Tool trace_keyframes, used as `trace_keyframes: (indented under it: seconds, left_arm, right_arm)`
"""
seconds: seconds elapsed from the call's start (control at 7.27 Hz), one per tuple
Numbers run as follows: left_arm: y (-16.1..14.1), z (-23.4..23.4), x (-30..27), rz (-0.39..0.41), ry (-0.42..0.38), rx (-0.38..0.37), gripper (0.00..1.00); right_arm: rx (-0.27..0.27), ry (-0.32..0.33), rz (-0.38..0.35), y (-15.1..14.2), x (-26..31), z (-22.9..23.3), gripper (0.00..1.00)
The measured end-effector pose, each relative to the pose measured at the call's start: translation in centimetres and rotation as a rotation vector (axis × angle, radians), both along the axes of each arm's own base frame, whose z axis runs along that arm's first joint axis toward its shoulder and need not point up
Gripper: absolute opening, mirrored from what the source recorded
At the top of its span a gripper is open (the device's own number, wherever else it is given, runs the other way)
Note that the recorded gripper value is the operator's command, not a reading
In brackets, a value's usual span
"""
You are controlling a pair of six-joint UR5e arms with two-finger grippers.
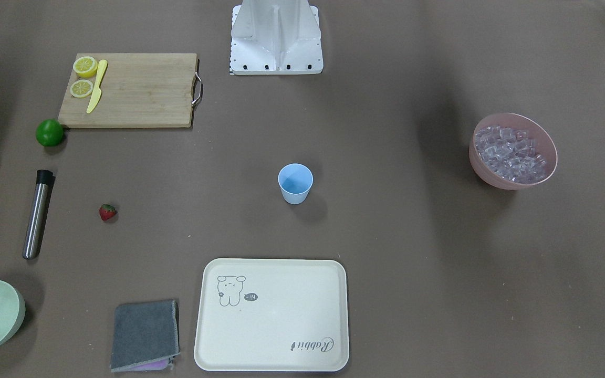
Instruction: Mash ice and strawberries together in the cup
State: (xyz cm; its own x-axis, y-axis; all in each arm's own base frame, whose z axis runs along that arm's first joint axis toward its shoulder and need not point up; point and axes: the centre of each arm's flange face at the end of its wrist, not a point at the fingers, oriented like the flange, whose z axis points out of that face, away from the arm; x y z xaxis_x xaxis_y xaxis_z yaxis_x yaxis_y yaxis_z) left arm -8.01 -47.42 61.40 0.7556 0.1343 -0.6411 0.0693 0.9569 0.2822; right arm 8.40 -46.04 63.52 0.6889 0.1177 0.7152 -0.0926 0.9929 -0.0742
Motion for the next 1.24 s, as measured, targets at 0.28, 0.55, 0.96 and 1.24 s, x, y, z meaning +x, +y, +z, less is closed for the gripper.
trace_keyframes:
  seconds: [0.28, 0.55, 0.96, 1.24]
  left_arm:
    - [0.05, 0.11, 0.03, 0.0, 0.0, -0.002, 0.97]
    - [-0.03, 0.12, 0.08, 0.0, 0.001, -0.005, 0.97]
    - [0.06, 0.19, 0.17, 0.0, 0.003, -0.01, 0.97]
    - [0.22, 0.27, 0.2, 0.001, 0.004, -0.012, 0.97]
  right_arm:
    - [0.001, 0.0, 0.0, 0.0, 0.01, -0.01, 1.0]
    - [0.002, -0.002, 0.0, 0.0, 0.01, -0.08, 1.0]
    - [0.004, -0.002, 0.001, -0.07, 0.02, -0.2, 1.0]
    - [0.007, -0.001, 0.0, -0.08, 0.02, -0.27, 1.0]
